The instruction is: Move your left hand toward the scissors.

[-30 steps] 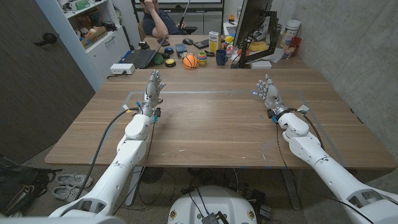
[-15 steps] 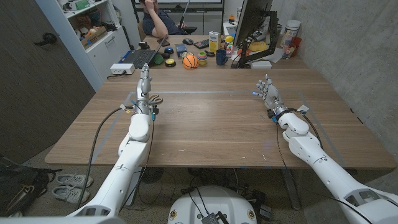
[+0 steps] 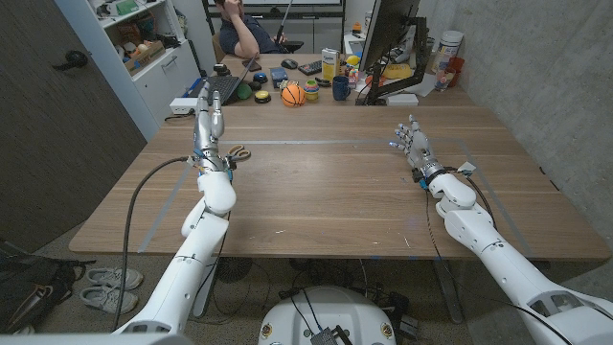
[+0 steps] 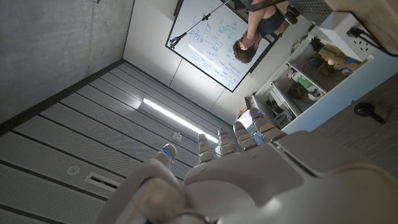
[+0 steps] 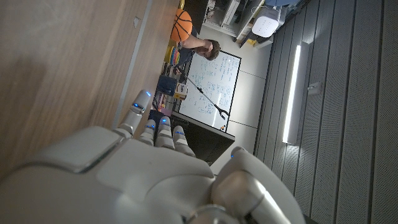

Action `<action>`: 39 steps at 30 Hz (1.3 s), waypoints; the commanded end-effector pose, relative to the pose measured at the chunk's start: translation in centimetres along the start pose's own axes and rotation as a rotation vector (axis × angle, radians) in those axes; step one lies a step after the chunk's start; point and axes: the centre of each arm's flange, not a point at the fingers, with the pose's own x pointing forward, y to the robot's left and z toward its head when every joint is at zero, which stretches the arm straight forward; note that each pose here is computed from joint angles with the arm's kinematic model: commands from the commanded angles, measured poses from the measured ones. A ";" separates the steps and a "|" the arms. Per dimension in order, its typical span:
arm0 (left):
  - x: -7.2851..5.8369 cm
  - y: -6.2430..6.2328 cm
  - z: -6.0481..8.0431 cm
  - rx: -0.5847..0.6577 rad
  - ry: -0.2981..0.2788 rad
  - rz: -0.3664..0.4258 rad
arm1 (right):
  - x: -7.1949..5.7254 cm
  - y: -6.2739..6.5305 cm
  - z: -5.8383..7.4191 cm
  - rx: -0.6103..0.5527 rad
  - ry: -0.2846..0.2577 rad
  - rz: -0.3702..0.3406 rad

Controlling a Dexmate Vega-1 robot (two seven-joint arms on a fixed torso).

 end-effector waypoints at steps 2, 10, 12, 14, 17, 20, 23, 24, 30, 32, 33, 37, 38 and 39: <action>1.5 1.9 2.3 0.384 -0.114 0.122 | 0.1 -0.1 0.0 -0.003 -0.004 0.004; 3.6 2.8 1.8 0.549 -0.138 0.078 | 0.1 -0.2 0.1 -0.006 -0.010 -0.002; 4.0 3.0 1.6 0.584 -0.139 0.074 | 0.1 -0.3 0.1 -0.003 -0.009 -0.005; 4.3 3.0 1.6 0.619 -0.139 0.065 | 0.1 -0.3 0.2 -0.004 -0.010 -0.004; 4.7 3.0 1.6 0.673 -0.147 0.053 | 0.1 -0.2 0.2 -0.004 -0.011 -0.004; 5.1 3.0 1.7 0.708 -0.154 0.050 | 0.1 -0.2 0.2 -0.005 -0.013 -0.004; 5.5 3.0 1.6 0.741 -0.155 0.032 | 0.1 -0.2 0.2 -0.002 -0.011 -0.006; 5.7 3.0 1.5 0.750 -0.148 0.021 | 0.1 -0.1 0.2 -0.001 -0.011 -0.006; 6.8 2.8 0.6 0.784 -0.100 -0.063 | 0.1 0.0 0.2 -0.005 -0.014 -0.003; 7.2 2.8 0.3 0.778 -0.072 -0.101 | 0.1 -0.1 0.3 -0.010 -0.015 -0.002; 7.3 2.7 0.2 0.769 -0.059 -0.123 | 0.0 -0.2 0.3 -0.007 -0.014 -0.006; 7.8 2.5 -0.2 0.775 -0.017 -0.198 | -0.2 -0.3 0.4 -0.012 -0.020 -0.013; 7.9 2.4 -0.3 0.775 -0.008 -0.216 | -0.2 -0.3 0.4 -0.010 -0.020 -0.015; 8.0 2.3 -0.4 0.780 0.002 -0.237 | -0.2 -0.3 0.4 -0.009 -0.019 -0.018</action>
